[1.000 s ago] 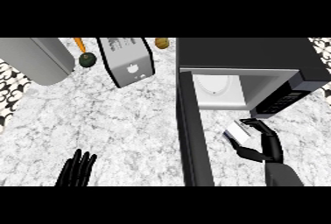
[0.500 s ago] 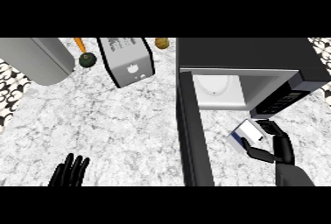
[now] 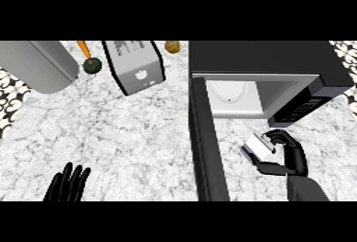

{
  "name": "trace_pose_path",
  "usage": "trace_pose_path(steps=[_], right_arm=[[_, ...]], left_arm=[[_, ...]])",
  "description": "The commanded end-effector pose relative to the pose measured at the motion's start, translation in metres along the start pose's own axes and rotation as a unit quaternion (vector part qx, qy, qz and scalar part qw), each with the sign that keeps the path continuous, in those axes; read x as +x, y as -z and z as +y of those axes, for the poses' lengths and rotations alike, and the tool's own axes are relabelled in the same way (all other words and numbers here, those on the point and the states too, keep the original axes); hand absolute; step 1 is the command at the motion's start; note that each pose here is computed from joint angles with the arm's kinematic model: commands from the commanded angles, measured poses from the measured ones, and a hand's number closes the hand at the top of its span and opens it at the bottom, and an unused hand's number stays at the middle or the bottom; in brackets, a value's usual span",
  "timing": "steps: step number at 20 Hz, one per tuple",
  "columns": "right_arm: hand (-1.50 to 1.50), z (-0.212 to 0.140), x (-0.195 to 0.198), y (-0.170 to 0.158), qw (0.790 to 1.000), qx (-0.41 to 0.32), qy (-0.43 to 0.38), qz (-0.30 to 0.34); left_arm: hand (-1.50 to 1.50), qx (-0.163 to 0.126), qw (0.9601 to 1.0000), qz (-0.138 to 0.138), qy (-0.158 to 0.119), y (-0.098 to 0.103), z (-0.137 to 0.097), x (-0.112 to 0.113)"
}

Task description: Pick up the milk, place it into the microwave and close the microwave

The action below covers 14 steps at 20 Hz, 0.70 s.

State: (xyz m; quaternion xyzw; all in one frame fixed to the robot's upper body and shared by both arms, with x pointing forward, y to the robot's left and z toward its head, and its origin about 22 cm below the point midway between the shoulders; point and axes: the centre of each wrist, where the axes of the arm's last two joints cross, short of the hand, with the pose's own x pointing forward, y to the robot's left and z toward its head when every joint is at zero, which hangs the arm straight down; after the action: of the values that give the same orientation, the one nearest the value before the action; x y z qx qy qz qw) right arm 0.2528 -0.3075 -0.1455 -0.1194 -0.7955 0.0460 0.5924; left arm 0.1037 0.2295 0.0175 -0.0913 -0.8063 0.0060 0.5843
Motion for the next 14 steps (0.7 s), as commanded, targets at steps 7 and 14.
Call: trace_pose_path(steps=[7, 14], right_arm=[[1.50, 0.040, 0.031, 0.004, 0.997, 0.019, 0.046, -0.063], [1.50, 0.047, 0.070, 0.047, 0.998, -0.022, -0.009, -0.052]], left_arm=[[-1.50, 0.009, 0.9999, 0.005, 0.003, -0.014, 0.025, -0.003], [-1.50, 0.007, 0.9999, 0.010, 0.010, -0.001, 0.035, 0.006]])
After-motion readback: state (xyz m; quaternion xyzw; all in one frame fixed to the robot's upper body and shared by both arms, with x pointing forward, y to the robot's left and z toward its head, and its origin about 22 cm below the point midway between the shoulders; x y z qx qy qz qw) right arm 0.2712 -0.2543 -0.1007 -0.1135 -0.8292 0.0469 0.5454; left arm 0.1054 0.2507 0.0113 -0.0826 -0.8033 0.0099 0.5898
